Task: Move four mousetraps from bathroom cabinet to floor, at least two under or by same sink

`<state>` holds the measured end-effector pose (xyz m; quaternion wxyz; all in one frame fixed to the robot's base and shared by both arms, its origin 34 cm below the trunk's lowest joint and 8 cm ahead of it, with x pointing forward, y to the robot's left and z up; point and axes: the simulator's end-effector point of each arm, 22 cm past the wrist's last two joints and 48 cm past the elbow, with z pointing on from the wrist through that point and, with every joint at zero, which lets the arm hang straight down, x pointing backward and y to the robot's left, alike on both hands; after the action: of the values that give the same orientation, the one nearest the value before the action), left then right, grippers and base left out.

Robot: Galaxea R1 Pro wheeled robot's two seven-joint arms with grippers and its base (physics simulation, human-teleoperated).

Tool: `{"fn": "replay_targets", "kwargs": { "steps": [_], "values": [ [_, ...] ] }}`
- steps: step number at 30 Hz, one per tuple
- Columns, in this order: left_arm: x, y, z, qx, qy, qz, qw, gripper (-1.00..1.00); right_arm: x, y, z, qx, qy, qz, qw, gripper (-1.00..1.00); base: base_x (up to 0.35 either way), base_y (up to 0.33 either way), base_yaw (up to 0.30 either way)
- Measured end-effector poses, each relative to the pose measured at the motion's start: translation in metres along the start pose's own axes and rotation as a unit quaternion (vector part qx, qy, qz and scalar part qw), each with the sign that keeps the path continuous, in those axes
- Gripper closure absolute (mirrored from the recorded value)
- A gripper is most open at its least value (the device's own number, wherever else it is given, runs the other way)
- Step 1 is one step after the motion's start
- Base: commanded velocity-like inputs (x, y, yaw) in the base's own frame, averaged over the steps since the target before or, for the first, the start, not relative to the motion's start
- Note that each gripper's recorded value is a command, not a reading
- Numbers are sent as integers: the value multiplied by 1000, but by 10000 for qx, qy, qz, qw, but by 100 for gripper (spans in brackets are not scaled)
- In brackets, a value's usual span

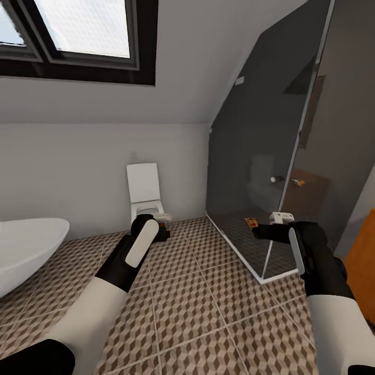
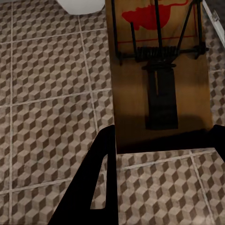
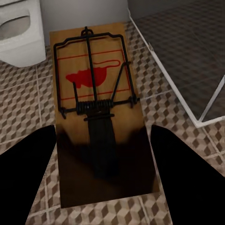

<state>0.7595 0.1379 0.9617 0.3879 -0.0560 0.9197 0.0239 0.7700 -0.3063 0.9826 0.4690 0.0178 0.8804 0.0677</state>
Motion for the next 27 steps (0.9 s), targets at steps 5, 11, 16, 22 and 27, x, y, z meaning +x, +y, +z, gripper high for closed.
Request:
{"fn": "replay_targets", "kwargs": {
  "steps": [5, 11, 16, 22, 27],
  "values": [
    [1, 0, 2, -2, 20, 0, 10000, 100, 3, -1, 3, 4, 38, 5, 10000, 100, 0, 0, 278],
    [3, 0, 5, -4, 44, -2, 10000, 100, 8, -1, 7, 7, 101, 10, 9999, 100, 0, 0, 278],
    [4, 0, 7, -5, 64, -1, 10000, 100, 10, -2, 9, 9, 124, 14, 9999, 100, 0, 0, 278],
    [6, 0, 9, -5, 89, -1, 10000, 100, 12, -1, 11, 1, 151, 15, 9999, 100, 0, 0, 278],
    [5, 2, 12, -30, 56, -68, 10000, 100, 26, 3, 20, -43, 344, -1, 9994, 100, 0, 0, 278]
  ]
}}
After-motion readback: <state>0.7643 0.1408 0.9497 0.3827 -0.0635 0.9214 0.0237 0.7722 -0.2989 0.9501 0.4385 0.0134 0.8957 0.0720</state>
